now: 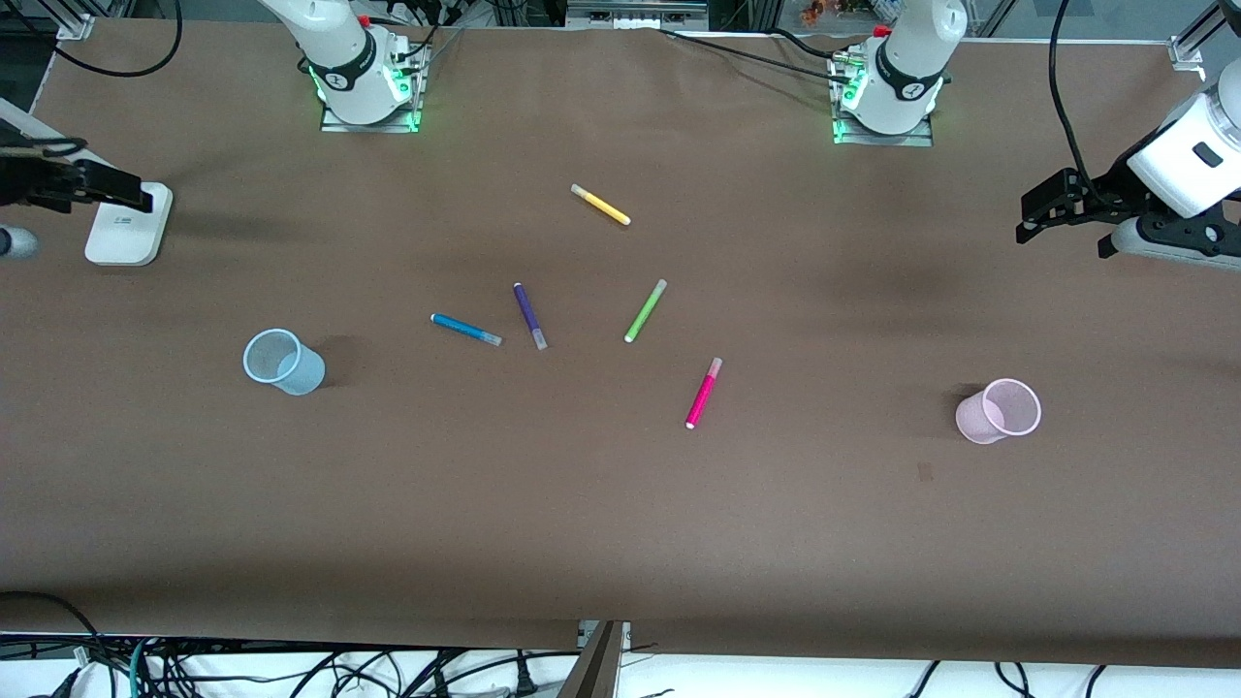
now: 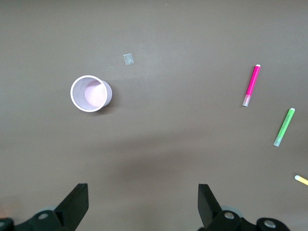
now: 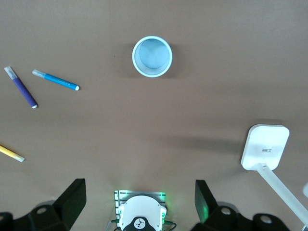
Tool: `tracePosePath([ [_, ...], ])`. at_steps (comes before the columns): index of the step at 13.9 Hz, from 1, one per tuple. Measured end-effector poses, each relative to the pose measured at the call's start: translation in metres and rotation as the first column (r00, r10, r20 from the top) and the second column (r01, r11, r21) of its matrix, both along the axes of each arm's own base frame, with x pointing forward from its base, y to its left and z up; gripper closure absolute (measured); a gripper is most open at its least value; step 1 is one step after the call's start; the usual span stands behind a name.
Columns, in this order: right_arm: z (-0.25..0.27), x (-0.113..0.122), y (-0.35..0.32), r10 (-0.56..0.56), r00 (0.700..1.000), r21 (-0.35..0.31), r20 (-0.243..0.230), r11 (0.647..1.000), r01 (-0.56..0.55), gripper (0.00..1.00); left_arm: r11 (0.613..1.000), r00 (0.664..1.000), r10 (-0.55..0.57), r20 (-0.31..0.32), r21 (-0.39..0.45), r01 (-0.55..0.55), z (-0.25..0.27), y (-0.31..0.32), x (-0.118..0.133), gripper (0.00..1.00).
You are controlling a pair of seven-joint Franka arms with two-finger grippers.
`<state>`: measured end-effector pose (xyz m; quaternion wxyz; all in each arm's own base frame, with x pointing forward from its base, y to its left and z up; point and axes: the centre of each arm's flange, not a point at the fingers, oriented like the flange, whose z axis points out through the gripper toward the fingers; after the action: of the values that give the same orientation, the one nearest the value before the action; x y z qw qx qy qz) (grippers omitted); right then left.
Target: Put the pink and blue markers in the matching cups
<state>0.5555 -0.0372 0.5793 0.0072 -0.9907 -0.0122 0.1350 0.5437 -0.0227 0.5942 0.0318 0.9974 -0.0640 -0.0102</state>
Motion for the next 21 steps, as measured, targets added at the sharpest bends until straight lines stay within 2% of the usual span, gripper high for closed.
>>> tracePosePath([
  [4,-0.022,0.010,0.049,0.102,0.994,0.005,-0.039,0.995,-0.102,0.00,1.000,1.000,0.000,-0.001,0.001,0.000,-0.001,0.000,0.001,0.00],
  [7,-0.055,0.021,0.090,0.266,0.962,0.036,-0.056,0.964,-0.264,0.00,1.000,1.000,-0.002,-0.004,0.003,0.002,-0.002,0.000,0.001,0.00],
  [9,-0.092,0.031,0.105,0.378,0.925,0.061,-0.033,0.925,-0.376,0.00,1.000,1.000,-0.003,-0.006,0.003,0.003,-0.003,-0.001,0.002,0.00],
  [11,-0.124,0.031,0.124,0.458,0.889,0.079,-0.031,0.887,-0.454,0.00,1.000,1.000,-0.004,-0.006,0.003,0.004,-0.004,-0.001,0.002,0.00],
  [12,-0.137,0.027,0.140,0.494,0.869,0.084,-0.032,0.867,-0.490,0.00,1.000,1.000,-0.004,-0.006,0.003,0.004,-0.004,-0.002,0.002,0.00],
  [18,-0.216,0.000,0.235,0.711,0.703,0.094,0.000,0.700,-0.708,0.00,1.000,1.000,-0.005,-0.005,0.003,0.005,-0.003,-0.002,0.003,0.00],
  [21,-0.253,-0.004,0.265,0.762,0.647,0.098,-0.005,0.645,-0.758,0.00,1.000,1.000,-0.005,-0.005,0.003,0.005,-0.003,-0.002,0.003,0.00],
])
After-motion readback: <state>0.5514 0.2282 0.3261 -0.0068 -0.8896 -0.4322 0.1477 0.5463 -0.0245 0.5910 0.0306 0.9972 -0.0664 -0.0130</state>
